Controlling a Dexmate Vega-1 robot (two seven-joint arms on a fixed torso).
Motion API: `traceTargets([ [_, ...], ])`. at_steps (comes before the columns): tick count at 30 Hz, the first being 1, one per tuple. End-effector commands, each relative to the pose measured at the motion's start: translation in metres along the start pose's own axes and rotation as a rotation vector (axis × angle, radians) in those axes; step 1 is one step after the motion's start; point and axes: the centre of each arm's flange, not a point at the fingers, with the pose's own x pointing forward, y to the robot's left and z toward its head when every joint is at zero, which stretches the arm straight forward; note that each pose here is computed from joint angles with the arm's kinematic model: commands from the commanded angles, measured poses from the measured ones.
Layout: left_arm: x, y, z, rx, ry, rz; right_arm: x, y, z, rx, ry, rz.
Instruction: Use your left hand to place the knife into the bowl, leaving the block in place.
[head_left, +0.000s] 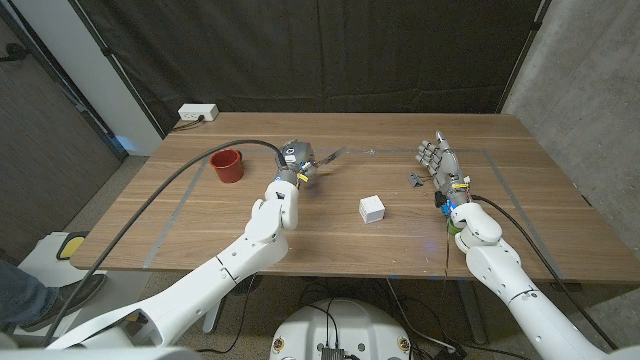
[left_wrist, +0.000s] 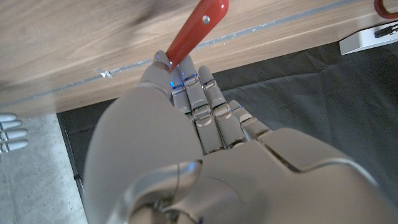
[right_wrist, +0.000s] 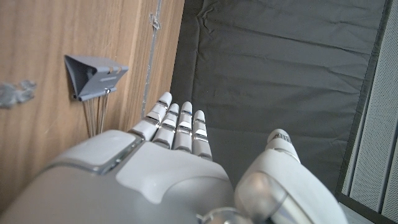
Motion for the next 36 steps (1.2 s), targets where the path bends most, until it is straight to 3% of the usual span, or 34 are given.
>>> traceTargets([
  [1,-0.013,0.023,-0.031,-0.111,0.004,0.153,0.003,0.007,-0.003,0.005,0.001,0.020],
  [9,-0.017,0.037,-0.062,-0.165,0.041,0.238,0.008,0.011,-0.005,0.007,0.007,0.034],
  [22,-0.022,0.052,-0.099,-0.228,0.077,0.340,0.016,0.014,-0.006,0.009,0.010,0.055],
  [36,-0.011,0.058,-0.134,-0.172,0.109,0.435,0.022,0.017,-0.007,0.010,0.015,0.070],
])
